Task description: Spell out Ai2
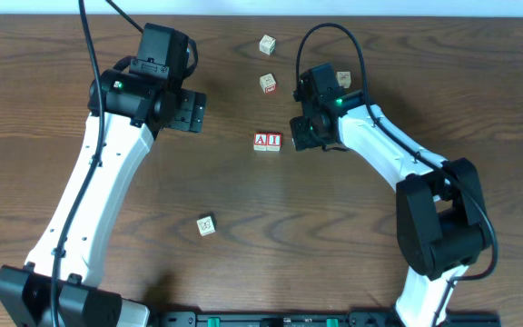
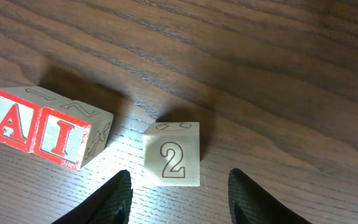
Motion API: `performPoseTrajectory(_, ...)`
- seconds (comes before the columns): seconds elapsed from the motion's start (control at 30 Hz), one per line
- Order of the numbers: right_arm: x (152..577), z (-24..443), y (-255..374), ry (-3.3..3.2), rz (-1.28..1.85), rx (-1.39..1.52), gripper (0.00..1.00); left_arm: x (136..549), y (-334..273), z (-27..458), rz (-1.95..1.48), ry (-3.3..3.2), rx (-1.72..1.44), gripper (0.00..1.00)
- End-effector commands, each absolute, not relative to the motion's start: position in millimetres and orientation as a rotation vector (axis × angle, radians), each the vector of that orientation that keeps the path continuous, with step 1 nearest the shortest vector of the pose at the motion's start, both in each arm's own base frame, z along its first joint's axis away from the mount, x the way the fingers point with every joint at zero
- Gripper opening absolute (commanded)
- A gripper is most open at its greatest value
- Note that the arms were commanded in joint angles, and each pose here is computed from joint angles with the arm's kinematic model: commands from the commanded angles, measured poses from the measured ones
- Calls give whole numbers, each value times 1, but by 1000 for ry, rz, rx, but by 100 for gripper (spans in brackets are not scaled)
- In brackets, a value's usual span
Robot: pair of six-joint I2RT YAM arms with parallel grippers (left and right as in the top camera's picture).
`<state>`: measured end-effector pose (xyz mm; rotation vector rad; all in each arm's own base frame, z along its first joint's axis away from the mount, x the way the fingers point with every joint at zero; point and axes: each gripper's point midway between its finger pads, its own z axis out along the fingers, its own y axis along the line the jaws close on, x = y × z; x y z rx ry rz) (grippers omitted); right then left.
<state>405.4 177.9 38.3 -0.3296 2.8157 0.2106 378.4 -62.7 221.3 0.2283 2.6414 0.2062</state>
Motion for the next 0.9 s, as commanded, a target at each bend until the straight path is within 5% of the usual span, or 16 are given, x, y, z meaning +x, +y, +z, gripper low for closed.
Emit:
performPoseTrajectory(0.0, 409, 45, 186, 2791, 227, -366, 50, 378, -60, 220, 233, 2645, 237, 96)
performPoseTrajectory(0.87, 406, 18, 185, 2846, 207, -386, 50, 378, -60, 220, 233, 2645, 237, 95)
